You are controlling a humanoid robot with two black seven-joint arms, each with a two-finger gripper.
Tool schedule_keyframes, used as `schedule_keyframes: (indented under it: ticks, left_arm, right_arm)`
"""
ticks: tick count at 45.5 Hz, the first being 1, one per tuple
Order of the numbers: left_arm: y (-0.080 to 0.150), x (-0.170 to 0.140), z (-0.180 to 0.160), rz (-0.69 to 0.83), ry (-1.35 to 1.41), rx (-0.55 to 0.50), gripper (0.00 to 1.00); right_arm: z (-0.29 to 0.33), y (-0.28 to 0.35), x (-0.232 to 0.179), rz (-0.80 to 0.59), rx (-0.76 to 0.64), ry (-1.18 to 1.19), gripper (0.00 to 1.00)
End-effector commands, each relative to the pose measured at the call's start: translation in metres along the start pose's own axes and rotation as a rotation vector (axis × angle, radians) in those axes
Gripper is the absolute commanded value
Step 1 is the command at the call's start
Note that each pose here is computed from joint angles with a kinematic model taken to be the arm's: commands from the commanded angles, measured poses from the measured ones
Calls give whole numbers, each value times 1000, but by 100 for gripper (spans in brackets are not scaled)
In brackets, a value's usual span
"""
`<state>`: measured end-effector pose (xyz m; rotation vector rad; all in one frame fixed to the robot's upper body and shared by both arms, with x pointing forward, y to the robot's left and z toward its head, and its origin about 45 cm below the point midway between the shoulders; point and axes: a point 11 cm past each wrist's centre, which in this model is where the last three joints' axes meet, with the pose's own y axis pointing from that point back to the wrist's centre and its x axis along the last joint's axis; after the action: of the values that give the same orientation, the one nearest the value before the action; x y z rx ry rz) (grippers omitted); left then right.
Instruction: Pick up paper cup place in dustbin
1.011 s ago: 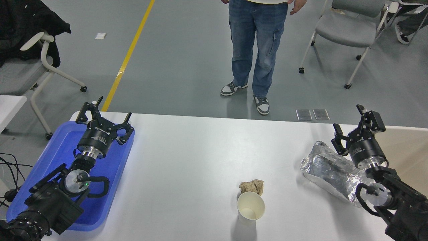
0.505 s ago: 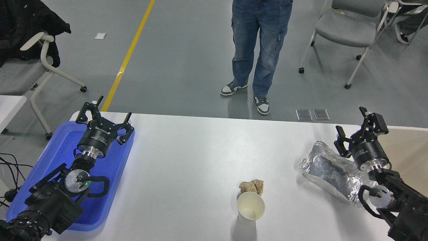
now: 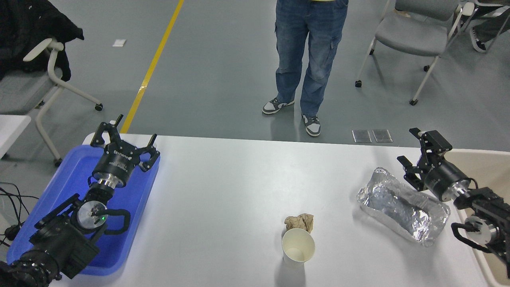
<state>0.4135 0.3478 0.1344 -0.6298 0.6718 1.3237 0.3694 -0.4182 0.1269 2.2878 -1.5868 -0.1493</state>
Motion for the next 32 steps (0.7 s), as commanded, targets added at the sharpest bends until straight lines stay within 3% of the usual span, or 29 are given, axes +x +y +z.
schedule_keyframes:
  ticks: [1, 32]
  left_arm:
    - [0, 0, 0, 0, 0, 0, 100]
    - [0, 0, 0, 0, 0, 0, 100]
  right_arm:
    - [-7, 20, 8, -140, -163, 198, 100]
    - [-87, 41, -5, -548, -549, 629, 100]
